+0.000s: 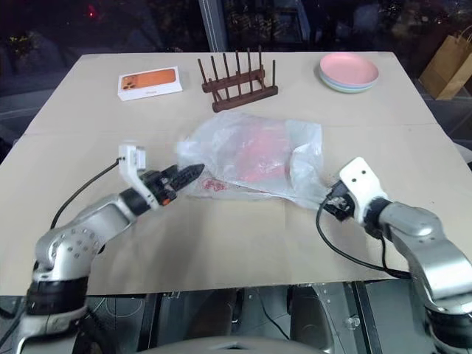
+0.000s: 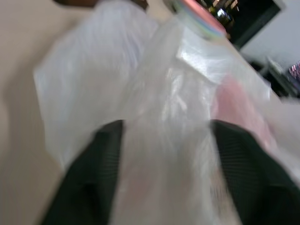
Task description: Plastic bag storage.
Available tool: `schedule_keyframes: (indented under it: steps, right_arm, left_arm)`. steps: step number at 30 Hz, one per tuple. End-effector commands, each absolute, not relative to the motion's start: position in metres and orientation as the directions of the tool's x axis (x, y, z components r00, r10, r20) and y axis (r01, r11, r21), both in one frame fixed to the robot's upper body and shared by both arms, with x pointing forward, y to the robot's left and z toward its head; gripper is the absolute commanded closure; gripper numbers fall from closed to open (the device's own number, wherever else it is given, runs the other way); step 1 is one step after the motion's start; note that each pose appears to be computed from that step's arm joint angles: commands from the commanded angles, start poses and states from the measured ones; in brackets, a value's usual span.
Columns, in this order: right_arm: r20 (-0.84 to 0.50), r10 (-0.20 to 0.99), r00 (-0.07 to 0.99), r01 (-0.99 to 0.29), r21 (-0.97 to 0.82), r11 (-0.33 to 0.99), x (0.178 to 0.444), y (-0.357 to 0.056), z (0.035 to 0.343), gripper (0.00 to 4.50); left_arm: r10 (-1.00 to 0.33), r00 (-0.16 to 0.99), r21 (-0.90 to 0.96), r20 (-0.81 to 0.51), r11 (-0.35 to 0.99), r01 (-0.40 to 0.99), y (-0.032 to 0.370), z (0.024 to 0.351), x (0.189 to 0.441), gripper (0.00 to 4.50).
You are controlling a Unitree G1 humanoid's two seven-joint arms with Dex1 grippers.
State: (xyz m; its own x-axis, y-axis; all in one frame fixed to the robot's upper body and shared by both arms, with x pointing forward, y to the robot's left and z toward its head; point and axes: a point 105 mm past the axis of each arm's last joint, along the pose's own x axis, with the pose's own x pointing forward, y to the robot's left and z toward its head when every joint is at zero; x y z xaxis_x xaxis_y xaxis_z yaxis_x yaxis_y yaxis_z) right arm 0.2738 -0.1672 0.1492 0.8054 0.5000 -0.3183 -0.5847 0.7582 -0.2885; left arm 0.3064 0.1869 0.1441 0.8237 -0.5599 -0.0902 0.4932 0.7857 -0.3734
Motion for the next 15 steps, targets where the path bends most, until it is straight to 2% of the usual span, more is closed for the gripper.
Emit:
schedule_keyframes:
  steps: [1, 5, 7, 11, 14, 15]
  right_arm:
    - [-0.253, 0.584, 0.772, -0.636, -0.323, 0.701, 0.244, -0.165, 0.173, 0.0]
    - [-0.334, 0.597, 0.729, -0.682, -0.289, 0.672, 0.209, -0.181, 0.164, 0.0]
    - [-0.327, 0.598, 0.732, -0.679, -0.272, 0.682, 0.202, -0.187, 0.165, 0.0]
    - [-0.157, 0.692, 0.705, -0.709, -0.185, 0.681, 0.2, -0.176, 0.187, 0.0]
    - [-0.089, 0.757, 0.647, -0.76, -0.151, 0.632, 0.196, -0.159, 0.197, 0.0]
    - [-0.075, 0.759, 0.647, -0.759, -0.163, 0.631, 0.202, -0.155, 0.198, 0.0]
  left_arm:
    - [-0.563, 0.824, -0.296, -0.067, 0.8, 0.522, 0.206, 0.156, 0.286, 0.03]
    - [-0.525, 0.839, -0.261, -0.14, 0.837, 0.48, 0.239, 0.145, 0.263, 0.03]
    - [-0.523, 0.836, -0.224, -0.166, 0.846, 0.485, 0.247, 0.143, 0.255, 0.03]
    - [-0.537, 0.814, -0.167, -0.221, 0.843, 0.511, 0.252, 0.136, 0.247, 0.03]
    - [-0.593, 0.767, -0.151, -0.245, 0.804, 0.574, 0.243, 0.136, 0.242, 0.03]
    - [-0.616, 0.748, -0.158, -0.248, 0.787, 0.596, 0.237, 0.137, 0.241, 0.03]
